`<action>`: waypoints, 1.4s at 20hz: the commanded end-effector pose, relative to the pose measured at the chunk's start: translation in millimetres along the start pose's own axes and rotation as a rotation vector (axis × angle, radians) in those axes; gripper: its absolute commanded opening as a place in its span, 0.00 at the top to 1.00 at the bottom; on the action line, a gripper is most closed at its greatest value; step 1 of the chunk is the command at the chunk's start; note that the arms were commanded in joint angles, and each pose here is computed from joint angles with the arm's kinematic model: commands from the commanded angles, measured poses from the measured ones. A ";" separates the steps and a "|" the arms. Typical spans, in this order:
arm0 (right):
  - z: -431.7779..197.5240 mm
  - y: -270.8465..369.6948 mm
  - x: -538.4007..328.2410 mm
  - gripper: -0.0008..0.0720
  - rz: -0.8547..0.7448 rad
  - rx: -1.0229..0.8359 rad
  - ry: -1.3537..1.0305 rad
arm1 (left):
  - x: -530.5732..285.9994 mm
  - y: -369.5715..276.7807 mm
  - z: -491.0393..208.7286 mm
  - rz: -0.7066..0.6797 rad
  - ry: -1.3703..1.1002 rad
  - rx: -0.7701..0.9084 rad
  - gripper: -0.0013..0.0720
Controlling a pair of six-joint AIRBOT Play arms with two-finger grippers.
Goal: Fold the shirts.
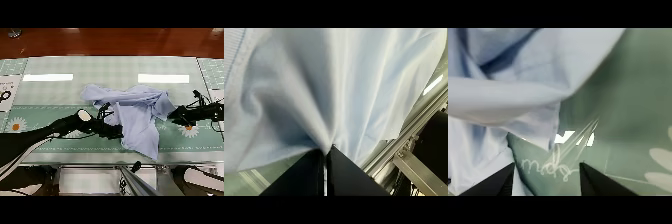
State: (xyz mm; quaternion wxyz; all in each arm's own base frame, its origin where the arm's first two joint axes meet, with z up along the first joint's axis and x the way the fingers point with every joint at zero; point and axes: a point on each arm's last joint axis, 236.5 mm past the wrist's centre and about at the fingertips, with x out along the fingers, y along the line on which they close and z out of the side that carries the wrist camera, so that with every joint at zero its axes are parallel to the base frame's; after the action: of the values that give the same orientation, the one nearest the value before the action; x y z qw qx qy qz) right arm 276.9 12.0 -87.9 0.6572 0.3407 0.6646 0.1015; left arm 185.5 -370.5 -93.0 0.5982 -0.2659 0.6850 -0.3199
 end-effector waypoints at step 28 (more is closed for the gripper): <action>34.4 261.1 -260.8 0.95 0.034 -0.670 -0.897 | -360.3 -182.7 66.0 -0.338 -1.054 0.421 0.96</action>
State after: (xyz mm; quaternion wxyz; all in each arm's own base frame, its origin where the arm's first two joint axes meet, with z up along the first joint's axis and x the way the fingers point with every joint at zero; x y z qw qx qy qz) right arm 375.6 43.8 138.0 0.8827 0.1785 0.4012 0.1672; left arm 293.5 -299.6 146.1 0.7749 -0.3439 0.3648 -0.3849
